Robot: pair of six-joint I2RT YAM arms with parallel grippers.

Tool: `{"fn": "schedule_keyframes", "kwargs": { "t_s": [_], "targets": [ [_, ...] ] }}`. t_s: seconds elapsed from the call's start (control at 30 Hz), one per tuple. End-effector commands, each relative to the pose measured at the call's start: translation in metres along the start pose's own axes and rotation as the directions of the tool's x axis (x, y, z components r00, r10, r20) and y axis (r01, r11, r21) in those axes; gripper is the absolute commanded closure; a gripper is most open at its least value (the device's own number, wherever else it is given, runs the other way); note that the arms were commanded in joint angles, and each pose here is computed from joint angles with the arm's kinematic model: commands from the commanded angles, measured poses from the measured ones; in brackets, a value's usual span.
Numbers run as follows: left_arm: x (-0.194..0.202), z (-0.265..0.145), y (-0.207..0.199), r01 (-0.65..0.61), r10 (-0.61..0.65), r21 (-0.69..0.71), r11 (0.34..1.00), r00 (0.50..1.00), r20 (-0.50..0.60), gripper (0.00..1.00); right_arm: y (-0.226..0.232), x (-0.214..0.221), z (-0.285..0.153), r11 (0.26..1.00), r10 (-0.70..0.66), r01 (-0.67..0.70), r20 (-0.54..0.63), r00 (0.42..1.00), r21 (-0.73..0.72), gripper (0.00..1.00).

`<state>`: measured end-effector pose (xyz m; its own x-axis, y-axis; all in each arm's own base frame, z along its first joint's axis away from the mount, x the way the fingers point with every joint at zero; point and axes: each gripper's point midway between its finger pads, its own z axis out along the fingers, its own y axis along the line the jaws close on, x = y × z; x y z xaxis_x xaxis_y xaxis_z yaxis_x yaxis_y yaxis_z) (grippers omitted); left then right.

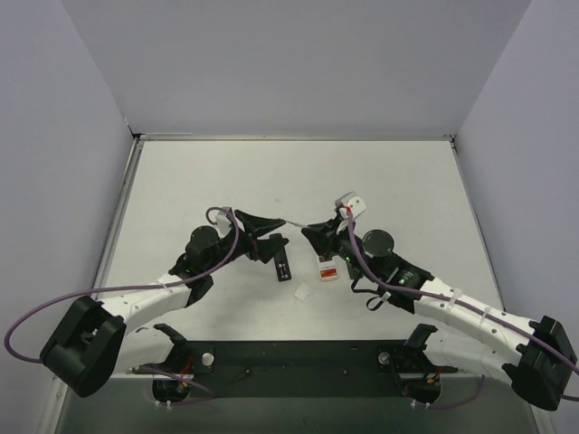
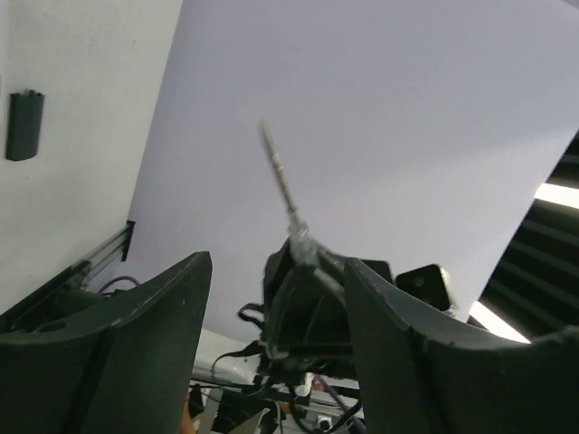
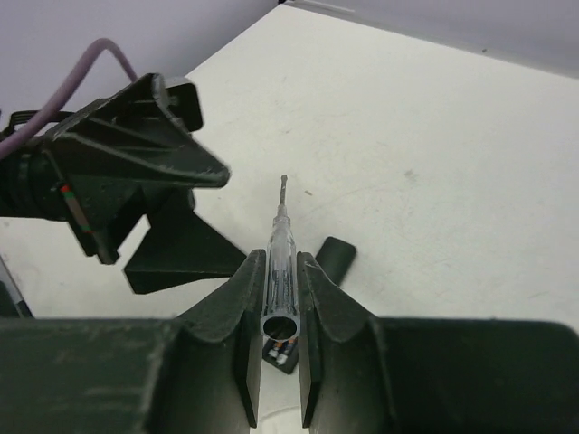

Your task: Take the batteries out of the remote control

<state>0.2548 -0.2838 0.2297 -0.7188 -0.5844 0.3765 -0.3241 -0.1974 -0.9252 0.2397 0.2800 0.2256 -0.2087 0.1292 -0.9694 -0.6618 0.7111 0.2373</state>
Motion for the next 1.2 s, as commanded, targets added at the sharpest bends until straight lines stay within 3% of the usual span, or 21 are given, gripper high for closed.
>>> {"fn": "schedule_keyframes", "kwargs": {
  "t_s": [0.0,0.1,0.13,0.27,0.3,0.5,0.7,0.8,0.97,1.17],
  "targets": [
    [-0.003,-0.014,0.021,-0.207,0.204,-0.147,0.967,0.978,-0.034,0.29,-0.021,-0.025,-0.013,0.989,-0.147,0.145,-0.058,0.987,-0.037,1.0],
    [-0.025,-0.023,0.032,-0.314,0.313,-0.22,0.924,0.949,-0.04,0.29,-0.019,-0.008,-0.021,0.971,-0.217,0.197,-0.162,0.963,-0.135,1.0],
    [-0.032,-0.027,0.042,-0.353,0.351,-0.259,0.899,0.935,-0.056,0.29,-0.018,-0.01,-0.021,0.948,-0.296,0.268,-0.167,0.941,-0.171,1.0],
    [-0.07,-0.03,0.052,-0.422,0.415,-0.355,0.834,0.904,-0.1,0.29,0.005,0.026,-0.037,0.863,-0.419,0.292,-0.26,0.87,-0.413,1.0],
    [-0.075,-0.027,0.047,-0.493,0.478,-0.357,0.794,0.868,-0.137,0.28,0.007,0.031,-0.038,0.85,-0.434,0.291,-0.269,0.86,-0.439,1.0],
    [-0.099,-0.013,0.078,-0.575,0.46,-0.478,0.664,0.818,-0.345,0.26,0.016,0.051,-0.038,0.754,-0.528,0.33,-0.226,0.819,-0.568,1.0],
    [-0.121,-0.004,0.09,-0.625,0.504,-0.512,0.589,0.78,-0.372,0.26,0.011,0.057,-0.024,0.703,-0.604,0.368,-0.237,0.761,-0.608,1.0],
    [-0.13,-0.003,0.106,-0.632,0.494,-0.533,0.563,0.774,-0.395,0.26,0.008,0.063,-0.02,0.676,-0.637,0.38,-0.242,0.732,-0.631,1.0],
    [-0.122,0.001,0.131,-0.639,0.431,-0.497,0.587,0.767,-0.476,0.26,0.007,0.067,-0.016,0.618,-0.688,0.421,-0.198,0.698,-0.664,1.0],
    [-0.122,0.009,0.138,-0.644,0.422,-0.492,0.586,0.76,-0.494,0.27,0.008,0.075,-0.01,0.534,-0.762,0.512,-0.12,0.637,-0.673,1.0]
  ]
}}
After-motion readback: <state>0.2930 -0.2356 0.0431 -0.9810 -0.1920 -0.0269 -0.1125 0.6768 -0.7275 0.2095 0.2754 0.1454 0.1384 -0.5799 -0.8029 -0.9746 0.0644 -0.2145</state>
